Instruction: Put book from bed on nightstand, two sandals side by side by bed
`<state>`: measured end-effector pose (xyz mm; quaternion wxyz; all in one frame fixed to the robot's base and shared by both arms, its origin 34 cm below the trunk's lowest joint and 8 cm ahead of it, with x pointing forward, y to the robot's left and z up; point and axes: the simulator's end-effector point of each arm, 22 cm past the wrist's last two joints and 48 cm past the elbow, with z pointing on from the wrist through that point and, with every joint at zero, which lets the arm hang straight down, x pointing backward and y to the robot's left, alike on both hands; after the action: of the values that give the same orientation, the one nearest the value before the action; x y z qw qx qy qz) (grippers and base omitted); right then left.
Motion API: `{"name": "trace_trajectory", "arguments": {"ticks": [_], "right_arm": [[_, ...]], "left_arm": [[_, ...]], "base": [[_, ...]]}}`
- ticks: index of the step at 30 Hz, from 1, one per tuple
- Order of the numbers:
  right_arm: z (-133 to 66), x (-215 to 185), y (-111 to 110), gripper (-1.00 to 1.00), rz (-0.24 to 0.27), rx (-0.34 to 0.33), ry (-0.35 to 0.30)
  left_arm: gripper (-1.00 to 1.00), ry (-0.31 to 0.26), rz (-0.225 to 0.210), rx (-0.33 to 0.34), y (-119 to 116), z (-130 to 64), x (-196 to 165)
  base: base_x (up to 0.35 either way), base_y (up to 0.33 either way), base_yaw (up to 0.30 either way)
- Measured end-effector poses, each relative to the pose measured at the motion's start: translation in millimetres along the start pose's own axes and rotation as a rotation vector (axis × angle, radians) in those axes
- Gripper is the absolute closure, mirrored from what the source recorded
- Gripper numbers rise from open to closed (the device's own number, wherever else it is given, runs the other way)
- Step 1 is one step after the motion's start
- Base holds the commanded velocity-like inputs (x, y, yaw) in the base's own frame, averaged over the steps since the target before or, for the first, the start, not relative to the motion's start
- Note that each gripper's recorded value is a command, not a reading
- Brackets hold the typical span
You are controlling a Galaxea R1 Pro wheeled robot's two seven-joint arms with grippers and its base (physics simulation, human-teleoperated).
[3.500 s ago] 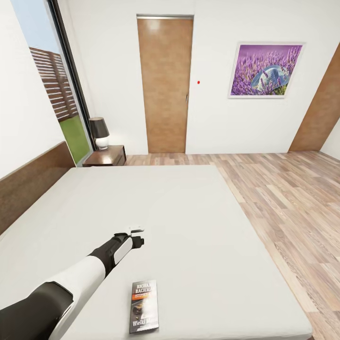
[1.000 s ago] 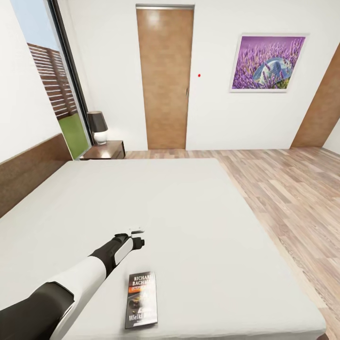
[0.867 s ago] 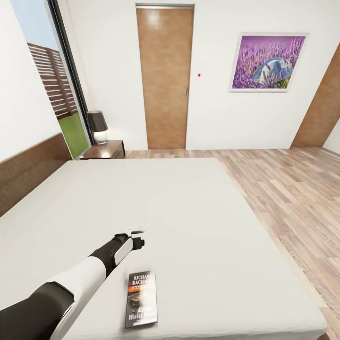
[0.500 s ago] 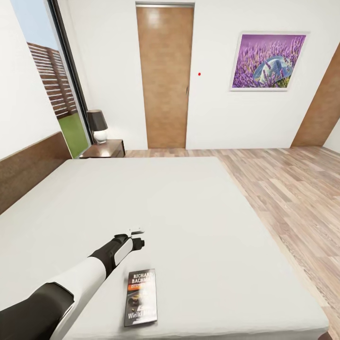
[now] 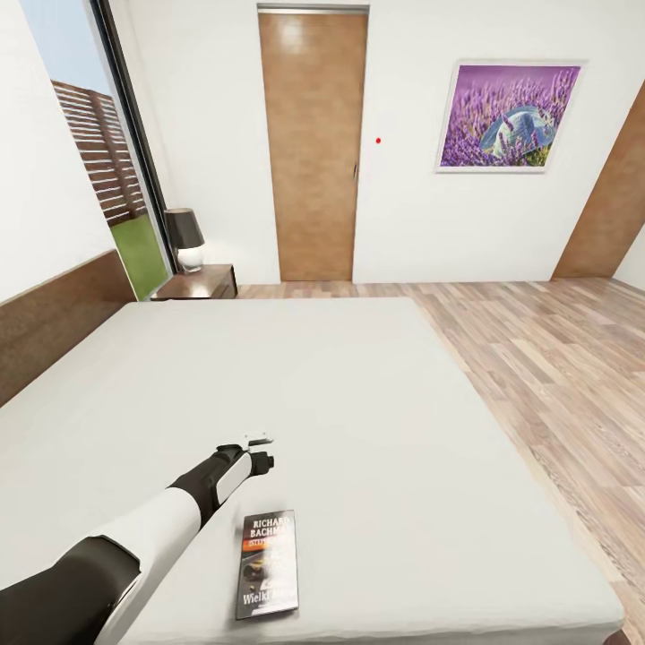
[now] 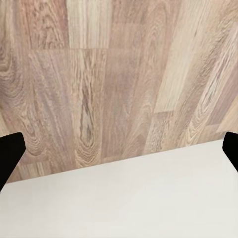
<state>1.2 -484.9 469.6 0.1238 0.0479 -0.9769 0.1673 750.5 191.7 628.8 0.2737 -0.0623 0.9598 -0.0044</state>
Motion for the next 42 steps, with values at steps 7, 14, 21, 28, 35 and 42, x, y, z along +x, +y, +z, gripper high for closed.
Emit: {"name": "trace_trajectory", "arguments": {"ticks": [7,14,21,28,35,42], "right_arm": [[3.3,-0.4,1.2,-1.00,0.000,0.000,0.000],[15.2,-3.2,5.3,-1.00,0.000,0.000,-0.001],[20.5,-4.6,7.1,-1.00,-0.001,0.000,-0.002],[20.5,-4.6,7.1,-1.00,-0.001,0.000,-0.002],[29.1,-6.1,10.2,-1.00,-0.002,0.000,-0.002],[41.6,-8.1,14.8,-1.00,-0.013,-0.001,-0.002]], "left_arm": [[-1.00,0.001,0.000,0.000,-0.1,2.9,2.7],[-1.00,0.012,0.000,-0.008,3.6,14.5,15.1],[-1.00,0.036,-0.001,-0.021,10.4,22.1,29.6],[-1.00,0.042,-0.001,-0.024,11.7,22.7,32.4],[-1.00,0.046,0.001,-0.023,11.7,30.3,39.6],[-1.00,0.074,0.009,-0.022,12.1,40.3,54.2]], "base": [[0.000,0.000,0.000],[0.000,0.000,0.000],[0.000,0.000,0.000],[0.000,0.000,0.000],[0.000,0.000,0.000],[0.000,0.000,0.000]]}}
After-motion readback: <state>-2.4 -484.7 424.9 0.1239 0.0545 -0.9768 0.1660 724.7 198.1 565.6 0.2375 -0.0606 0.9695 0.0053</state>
